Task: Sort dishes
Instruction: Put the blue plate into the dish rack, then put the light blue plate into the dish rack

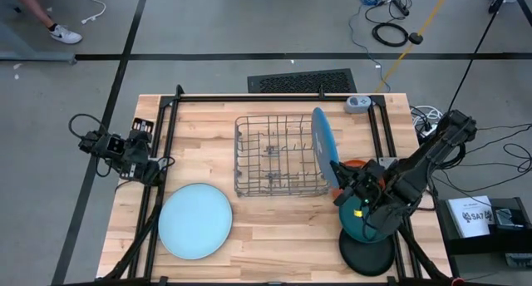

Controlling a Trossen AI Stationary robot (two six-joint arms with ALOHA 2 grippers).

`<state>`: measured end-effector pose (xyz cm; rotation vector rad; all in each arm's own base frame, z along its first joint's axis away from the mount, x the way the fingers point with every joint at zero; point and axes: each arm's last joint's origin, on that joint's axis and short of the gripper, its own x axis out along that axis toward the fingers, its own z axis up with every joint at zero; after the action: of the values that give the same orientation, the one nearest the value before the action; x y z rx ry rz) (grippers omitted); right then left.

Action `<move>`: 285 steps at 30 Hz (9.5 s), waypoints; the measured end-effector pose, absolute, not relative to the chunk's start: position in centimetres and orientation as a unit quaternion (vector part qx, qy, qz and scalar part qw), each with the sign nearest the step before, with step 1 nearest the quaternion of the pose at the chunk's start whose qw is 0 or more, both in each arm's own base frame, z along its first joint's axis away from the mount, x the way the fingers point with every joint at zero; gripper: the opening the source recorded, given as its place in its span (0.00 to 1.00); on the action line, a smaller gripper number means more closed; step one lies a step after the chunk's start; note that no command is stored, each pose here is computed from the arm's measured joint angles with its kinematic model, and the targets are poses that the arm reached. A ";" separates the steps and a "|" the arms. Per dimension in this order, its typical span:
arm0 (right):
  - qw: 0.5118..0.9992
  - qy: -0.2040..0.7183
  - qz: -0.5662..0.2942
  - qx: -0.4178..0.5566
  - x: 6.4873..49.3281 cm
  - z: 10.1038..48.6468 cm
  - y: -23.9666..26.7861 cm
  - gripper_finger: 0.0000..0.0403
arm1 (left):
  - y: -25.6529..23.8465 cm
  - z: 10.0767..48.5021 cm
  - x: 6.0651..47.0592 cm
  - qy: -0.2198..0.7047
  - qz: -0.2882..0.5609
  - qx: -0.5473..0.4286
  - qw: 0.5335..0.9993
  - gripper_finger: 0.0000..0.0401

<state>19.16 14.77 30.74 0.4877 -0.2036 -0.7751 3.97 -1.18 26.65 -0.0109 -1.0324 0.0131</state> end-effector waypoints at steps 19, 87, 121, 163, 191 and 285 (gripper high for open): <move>0.886 -0.092 -0.407 0.202 21.4 25.7 14.5 0.01 | -1.2 26.6 4.0 -0.493 0.006 -0.006 0.870 0.26; 0.901 -0.046 -0.413 0.129 21.0 25.6 13.9 0.16 | -1.2 34.0 34.6 0.082 0.064 0.049 0.993 0.10; 0.927 0.032 -0.369 0.063 21.5 28.7 15.4 0.55 | 4.4 29.3 45.7 0.134 0.034 -0.020 0.990 0.02; 0.884 0.147 -0.407 0.176 18.2 23.8 12.5 0.08 | 4.1 29.1 45.7 0.144 0.019 -0.017 0.989 0.02; 0.883 0.189 -0.399 0.157 18.2 23.6 12.6 0.53 | 4.0 30.2 45.9 0.088 0.020 0.001 0.996 0.23; 0.913 0.123 -0.388 -0.022 25.6 35.8 14.1 0.53 | -4.2 42.0 32.9 0.094 -0.094 0.074 0.988 0.23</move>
<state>25.61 14.06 35.85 -0.0444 0.2524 -0.7997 32.91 -4.25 41.98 0.1480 0.1892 -0.1895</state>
